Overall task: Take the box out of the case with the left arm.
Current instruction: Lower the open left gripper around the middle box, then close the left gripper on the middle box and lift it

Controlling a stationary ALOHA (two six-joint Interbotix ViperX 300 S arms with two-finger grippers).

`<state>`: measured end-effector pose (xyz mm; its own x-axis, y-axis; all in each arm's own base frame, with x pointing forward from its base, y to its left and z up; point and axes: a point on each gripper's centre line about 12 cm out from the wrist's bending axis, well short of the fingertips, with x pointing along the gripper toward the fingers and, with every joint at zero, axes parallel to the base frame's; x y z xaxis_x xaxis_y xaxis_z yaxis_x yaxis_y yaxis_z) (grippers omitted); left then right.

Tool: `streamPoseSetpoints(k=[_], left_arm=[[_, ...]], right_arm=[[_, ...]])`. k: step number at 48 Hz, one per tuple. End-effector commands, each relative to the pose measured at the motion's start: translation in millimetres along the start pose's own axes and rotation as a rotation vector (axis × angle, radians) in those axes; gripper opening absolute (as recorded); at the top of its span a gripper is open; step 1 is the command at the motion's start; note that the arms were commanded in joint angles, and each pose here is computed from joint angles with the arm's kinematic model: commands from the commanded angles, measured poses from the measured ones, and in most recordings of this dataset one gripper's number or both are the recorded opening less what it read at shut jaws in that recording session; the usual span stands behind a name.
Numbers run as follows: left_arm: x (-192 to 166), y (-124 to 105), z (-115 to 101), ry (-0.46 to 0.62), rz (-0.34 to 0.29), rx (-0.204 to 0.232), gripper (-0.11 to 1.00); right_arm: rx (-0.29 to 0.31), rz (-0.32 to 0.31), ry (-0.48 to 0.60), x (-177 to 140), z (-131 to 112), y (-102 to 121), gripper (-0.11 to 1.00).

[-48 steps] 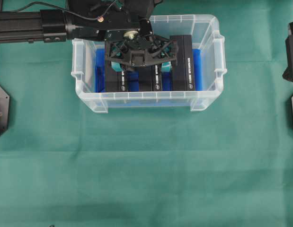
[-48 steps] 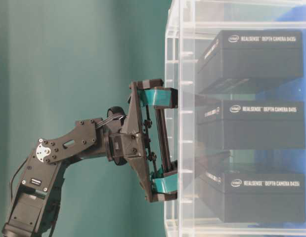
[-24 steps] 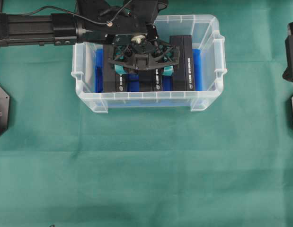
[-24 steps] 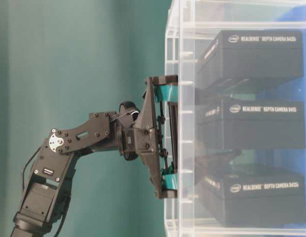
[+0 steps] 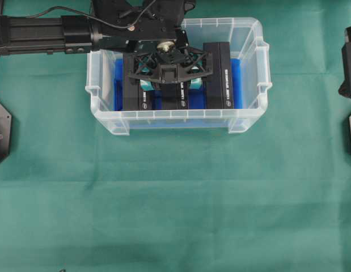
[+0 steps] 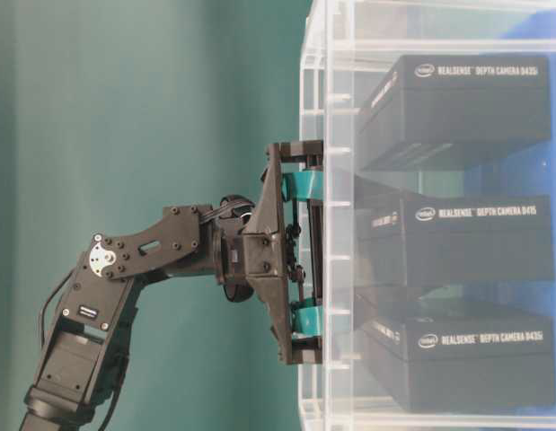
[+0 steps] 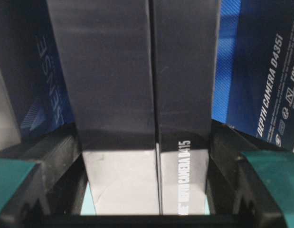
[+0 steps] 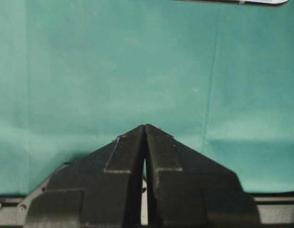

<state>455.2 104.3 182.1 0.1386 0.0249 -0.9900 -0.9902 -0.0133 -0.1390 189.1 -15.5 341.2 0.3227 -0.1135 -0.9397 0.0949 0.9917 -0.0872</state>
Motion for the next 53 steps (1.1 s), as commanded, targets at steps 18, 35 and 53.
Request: streamPoseSetpoints(k=[18, 35, 53], left_arm=[[-19, -6, 4, -0.014, -0.05, -0.004, 0.59], [-50, -6, 3, -0.016, -0.067, 0.0, 0.59], [-114, -16, 3, -0.013, -0.054, 0.024, 0.59]], right_arm=[[-0.001, -0.023, -0.02, -4, 2, -3, 0.0], [-0.003, -0.029, -0.019, -3, 3, -4, 0.0], [-0.002, -0.029, -0.017, -3, 3, -4, 0.0]])
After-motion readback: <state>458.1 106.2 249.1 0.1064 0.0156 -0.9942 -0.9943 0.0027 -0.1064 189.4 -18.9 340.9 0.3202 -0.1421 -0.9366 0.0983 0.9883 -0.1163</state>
